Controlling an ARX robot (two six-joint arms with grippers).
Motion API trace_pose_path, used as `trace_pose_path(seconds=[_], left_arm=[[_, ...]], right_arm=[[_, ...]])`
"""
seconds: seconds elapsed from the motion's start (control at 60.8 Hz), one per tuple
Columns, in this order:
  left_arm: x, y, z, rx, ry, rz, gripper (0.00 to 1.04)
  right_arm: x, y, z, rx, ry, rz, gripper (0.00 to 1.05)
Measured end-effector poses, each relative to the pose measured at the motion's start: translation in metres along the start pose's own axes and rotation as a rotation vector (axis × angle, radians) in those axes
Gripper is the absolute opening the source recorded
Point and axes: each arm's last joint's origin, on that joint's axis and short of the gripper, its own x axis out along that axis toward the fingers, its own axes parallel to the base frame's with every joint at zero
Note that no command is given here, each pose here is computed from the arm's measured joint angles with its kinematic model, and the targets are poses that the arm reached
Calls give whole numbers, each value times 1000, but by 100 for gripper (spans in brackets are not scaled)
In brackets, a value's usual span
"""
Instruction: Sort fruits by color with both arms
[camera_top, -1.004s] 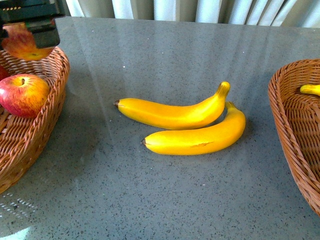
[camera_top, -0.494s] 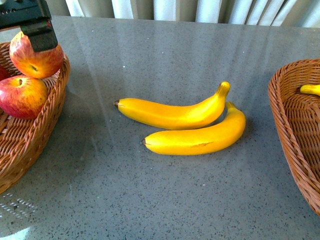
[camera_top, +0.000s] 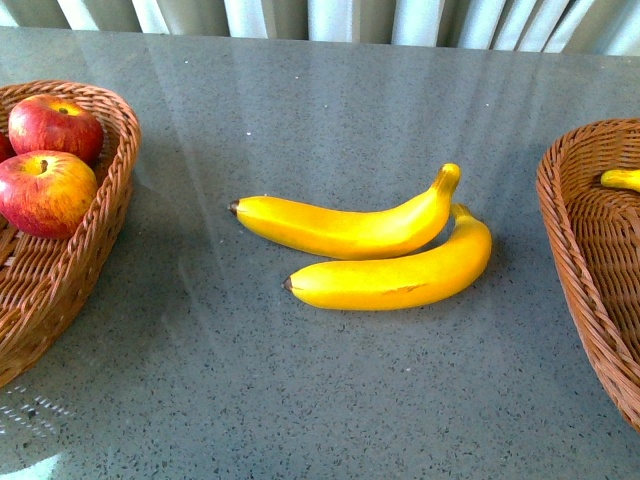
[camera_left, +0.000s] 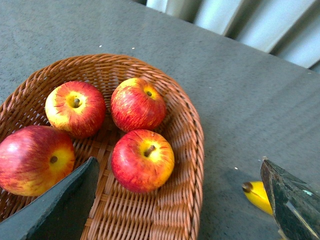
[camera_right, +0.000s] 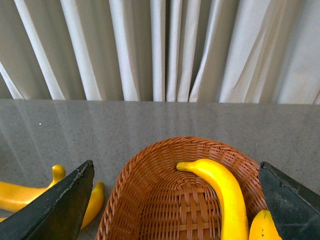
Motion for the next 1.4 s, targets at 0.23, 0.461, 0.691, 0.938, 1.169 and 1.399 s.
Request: trace_pose_path(seconds=[0.23, 0.461, 0.691, 0.938, 1.169, 1.399], left_arm=[[-47, 7, -15, 200, -376, 21, 70], [-74, 17, -30, 269, -435, 25, 24], [-82, 30, -39, 277, -436, 29, 2], [-88, 33, -53, 278, -447, 27, 2], [-96, 34, -56, 278, -450, 27, 2], [-100, 34, -58, 278, -451, 27, 2]], right_arm=[[0, 0, 0, 0, 0, 0, 96], [0, 0, 0, 0, 0, 0, 96], [0, 0, 0, 0, 0, 0, 96], [0, 0, 0, 0, 0, 0, 96], [0, 0, 0, 0, 0, 0, 96], [0, 0, 0, 0, 0, 0, 96]])
